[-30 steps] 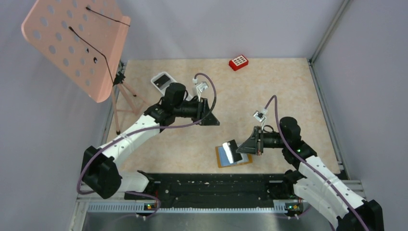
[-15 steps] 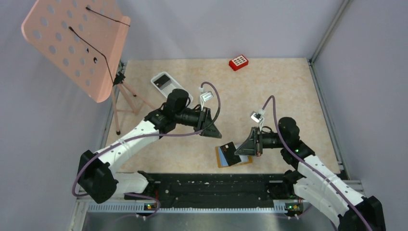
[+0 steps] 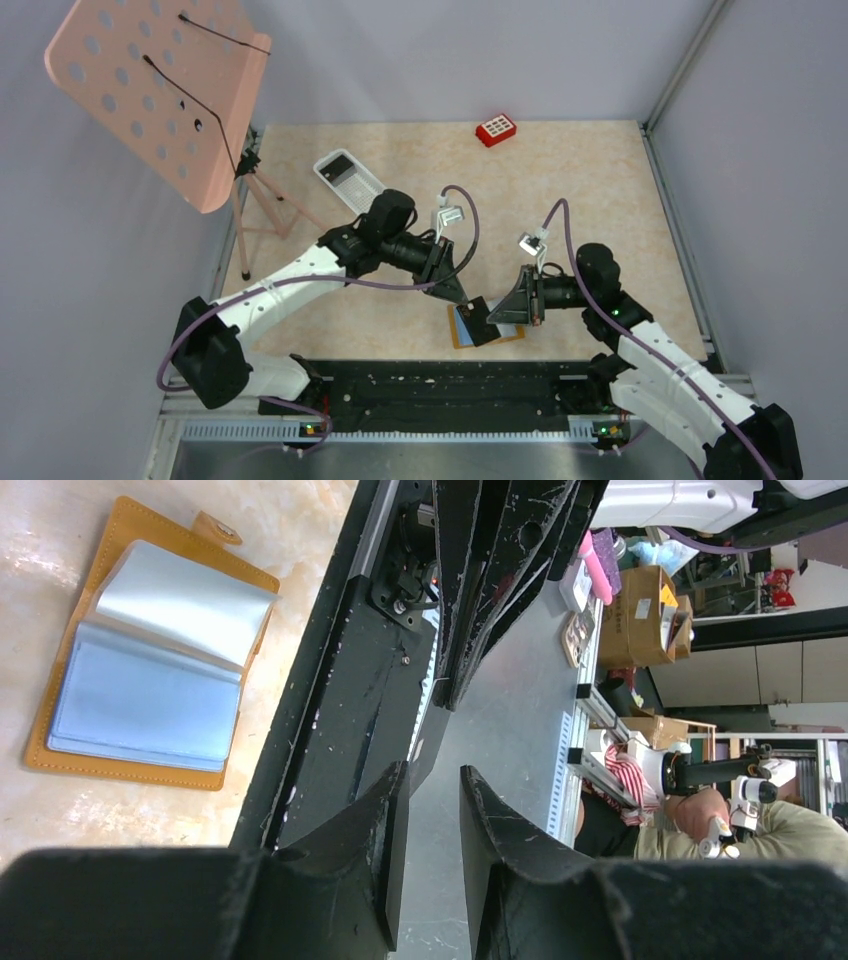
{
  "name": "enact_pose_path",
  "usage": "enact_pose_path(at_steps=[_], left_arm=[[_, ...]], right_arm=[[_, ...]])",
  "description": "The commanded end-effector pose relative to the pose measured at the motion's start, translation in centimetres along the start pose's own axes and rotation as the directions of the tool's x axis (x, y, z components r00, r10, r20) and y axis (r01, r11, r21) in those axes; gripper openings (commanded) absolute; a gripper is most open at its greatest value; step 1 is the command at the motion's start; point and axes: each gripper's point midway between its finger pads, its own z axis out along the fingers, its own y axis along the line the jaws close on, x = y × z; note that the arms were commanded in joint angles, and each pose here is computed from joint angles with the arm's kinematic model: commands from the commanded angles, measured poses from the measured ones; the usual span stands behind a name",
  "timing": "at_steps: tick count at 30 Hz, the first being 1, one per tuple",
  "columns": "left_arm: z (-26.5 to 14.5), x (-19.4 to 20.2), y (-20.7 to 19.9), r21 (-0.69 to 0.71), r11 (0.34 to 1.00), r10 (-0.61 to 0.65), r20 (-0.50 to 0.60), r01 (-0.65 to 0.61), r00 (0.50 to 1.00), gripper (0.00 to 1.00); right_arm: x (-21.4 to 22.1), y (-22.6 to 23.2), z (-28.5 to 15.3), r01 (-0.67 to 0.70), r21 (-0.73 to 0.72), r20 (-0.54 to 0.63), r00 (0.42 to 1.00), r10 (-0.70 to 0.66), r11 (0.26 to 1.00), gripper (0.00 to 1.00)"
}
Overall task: Take the credit cards out of the card holder
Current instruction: Place the credit card in the storage box.
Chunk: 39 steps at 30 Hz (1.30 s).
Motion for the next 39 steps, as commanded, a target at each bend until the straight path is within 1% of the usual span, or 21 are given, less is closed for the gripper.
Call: enact_pose_path(at_steps=[1,6,8,13,19,22,24,30,34,36,39], left_arm=[[0.0,-0.8,-0.9,0.017,0.998,0.059,0.002,-0.059,0.998,0.3],[0.5,-0.7,-0.1,-0.007,0.999,0.046,-0.017,-0.046,0.999,0.29],[0.8,-0.5,-0.1,0.005,0.999,0.04,-0.035,-0.04,0.999,0.29],[1.2,-0.6,-0.7,0.03,0.997,0.069,-0.048,-0.067,0.996,0.28],[1.2,-0.3,0.2,-0.011,0.997,0.078,-0.064,-0.079,0.995,0.29],[1.3,-0.3,0.0,0.009,0.997,0.08,-0.064,-0.079,0.995,0.28],[1.3,-0.2,-0.2,0.019,0.997,0.079,-0.064,-0.078,0.995,0.24],[1.1,-0.2,-1.1,0.06,0.995,0.089,-0.059,-0.085,0.994,0.0],[1.4,0.3,-1.0,0.085,0.994,0.071,-0.078,-0.065,0.994,0.0],[1.5,0.5,-0.5,0.072,0.996,0.055,-0.082,-0.049,0.995,0.0],[1.6,0.0,0.5,0.014,0.999,0.039,-0.06,-0.038,0.997,0.0]], right_arm=[[0.0,0.8,0.1,0.047,-0.033,-0.004,0.999,-0.048,0.998,0.0],[0.0,0.7,0.1,0.046,-0.032,-0.004,0.999,-0.046,0.998,0.0],[0.0,0.7,0.1,0.044,-0.032,-0.004,0.999,-0.044,0.999,0.0],[0.1,0.6,0.1,0.041,-0.032,-0.006,0.999,-0.041,0.999,0.0],[0.1,0.7,0.1,0.041,-0.036,-0.009,0.999,-0.041,0.999,0.0],[0.1,0.7,0.2,0.038,-0.036,-0.011,0.999,-0.038,0.999,0.0],[0.1,0.7,0.2,0.037,-0.036,-0.012,0.999,-0.037,0.999,0.0],[0.1,0.5,0.2,0.034,-0.027,-0.01,0.999,-0.034,0.999,0.0],[-0.2,0.4,0.3,0.037,-0.016,-0.003,0.999,-0.037,0.999,0.0],[-0.3,0.2,0.3,0.036,-0.004,0.004,0.999,-0.036,0.999,0.01],[-0.6,-0.3,0.4,0.026,0.031,0.012,1.0,-0.026,0.999,0.15]])
